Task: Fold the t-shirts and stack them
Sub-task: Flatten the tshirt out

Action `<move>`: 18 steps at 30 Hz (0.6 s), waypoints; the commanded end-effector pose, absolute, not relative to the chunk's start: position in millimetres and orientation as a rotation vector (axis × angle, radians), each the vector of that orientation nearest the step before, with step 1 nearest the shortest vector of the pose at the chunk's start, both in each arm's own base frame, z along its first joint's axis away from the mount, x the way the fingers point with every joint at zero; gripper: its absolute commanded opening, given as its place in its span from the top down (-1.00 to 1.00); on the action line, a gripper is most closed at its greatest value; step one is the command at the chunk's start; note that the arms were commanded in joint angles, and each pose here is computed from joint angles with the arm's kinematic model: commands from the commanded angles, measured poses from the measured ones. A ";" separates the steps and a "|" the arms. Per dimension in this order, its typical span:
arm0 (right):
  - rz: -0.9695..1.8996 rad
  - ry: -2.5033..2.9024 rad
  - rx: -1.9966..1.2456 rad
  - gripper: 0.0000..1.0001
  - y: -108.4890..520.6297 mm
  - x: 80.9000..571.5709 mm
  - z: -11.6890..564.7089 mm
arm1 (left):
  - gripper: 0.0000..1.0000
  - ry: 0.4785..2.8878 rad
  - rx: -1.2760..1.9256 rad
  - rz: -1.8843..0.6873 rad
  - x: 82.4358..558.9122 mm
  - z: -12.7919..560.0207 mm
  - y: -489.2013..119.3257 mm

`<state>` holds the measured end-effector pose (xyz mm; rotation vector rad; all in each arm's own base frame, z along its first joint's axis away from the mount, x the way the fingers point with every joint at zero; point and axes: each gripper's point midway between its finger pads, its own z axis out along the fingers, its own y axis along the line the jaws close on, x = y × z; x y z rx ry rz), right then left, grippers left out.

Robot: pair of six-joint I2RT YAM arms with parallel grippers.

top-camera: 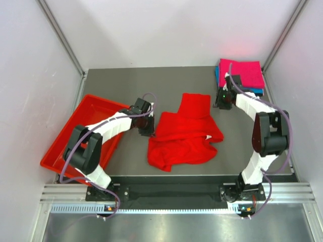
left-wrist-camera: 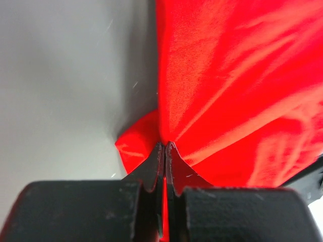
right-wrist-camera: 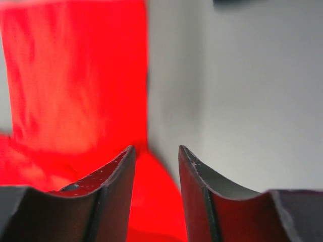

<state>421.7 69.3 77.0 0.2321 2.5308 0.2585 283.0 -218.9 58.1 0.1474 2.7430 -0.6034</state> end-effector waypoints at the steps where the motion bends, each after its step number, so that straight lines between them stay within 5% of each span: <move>1: 0.296 2.440 0.304 0.22 75.1 461.7 90.6 | 1.00 2.711 0.121 -0.568 277.7 68.3 -208.5; 18: 0.160 2.409 0.326 0.20 112.2 537.5 55.8 | 0.73 2.646 0.127 -0.675 280.1 81.7 -220.7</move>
